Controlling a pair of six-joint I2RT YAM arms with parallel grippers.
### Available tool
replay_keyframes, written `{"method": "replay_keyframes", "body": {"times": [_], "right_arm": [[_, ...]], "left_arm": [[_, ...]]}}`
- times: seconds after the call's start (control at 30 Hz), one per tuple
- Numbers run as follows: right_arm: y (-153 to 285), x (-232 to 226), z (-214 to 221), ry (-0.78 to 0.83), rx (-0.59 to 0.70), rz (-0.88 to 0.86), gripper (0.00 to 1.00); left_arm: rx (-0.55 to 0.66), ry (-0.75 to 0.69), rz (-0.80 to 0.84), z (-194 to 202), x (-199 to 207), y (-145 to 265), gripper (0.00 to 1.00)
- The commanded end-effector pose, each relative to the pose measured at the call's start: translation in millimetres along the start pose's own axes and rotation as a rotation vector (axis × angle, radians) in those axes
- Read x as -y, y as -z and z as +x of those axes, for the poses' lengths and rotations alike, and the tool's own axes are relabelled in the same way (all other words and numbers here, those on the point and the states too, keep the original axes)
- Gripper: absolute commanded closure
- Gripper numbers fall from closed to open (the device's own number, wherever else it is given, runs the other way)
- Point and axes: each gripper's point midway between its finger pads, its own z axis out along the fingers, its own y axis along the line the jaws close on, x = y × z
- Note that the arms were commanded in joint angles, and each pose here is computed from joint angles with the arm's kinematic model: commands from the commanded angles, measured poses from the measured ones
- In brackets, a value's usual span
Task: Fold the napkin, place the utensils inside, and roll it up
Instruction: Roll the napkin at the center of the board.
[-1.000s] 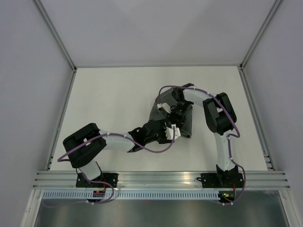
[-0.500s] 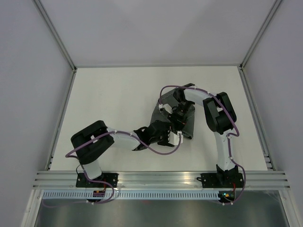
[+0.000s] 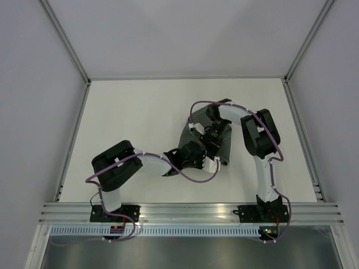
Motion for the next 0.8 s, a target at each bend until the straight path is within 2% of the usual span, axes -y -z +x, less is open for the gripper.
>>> {"method": "replay_keyframes", "body": {"times": [0.0, 0.07, 0.27, 0.33, 0.47, 0.67, 0.77], "right_arm": [[-11.2, 53.1, 21.3, 0.068, -0.097, 0.121, 0.73], [-7.7, 55.8, 19.9, 0.063, -0.085, 0.127, 0.73], [4.0, 59.9, 13.7, 0.062, -0.047, 0.154, 0.71], [8.1, 57.6, 10.7, 0.066, -0.033, 0.158, 0.68], [20.7, 54.1, 4.0, 0.068, 0.018, 0.162, 0.53], [52.5, 48.1, -11.1, 0.051, 0.131, 0.191, 0.42], [73.5, 44.4, -21.1, 0.027, 0.216, 0.208, 0.39]], "left_arm": [[-0.047, -0.003, 0.12, 11.1, 24.7, -4.1, 0.7], [-0.057, 0.028, 0.151, 8.5, 27.8, -4.0, 0.79], [-0.08, 0.132, 0.232, 2.2, 37.7, -3.7, 0.96], [-0.073, 0.157, 0.253, -1.9, 40.3, -3.0, 0.98], [-0.08, 0.221, 0.31, -5.2, 48.4, -0.1, 0.98], [-0.081, 0.302, 0.393, -9.7, 58.0, 1.9, 0.98], [-0.074, 0.367, 0.427, -12.1, 57.1, 3.5, 0.98]]}}
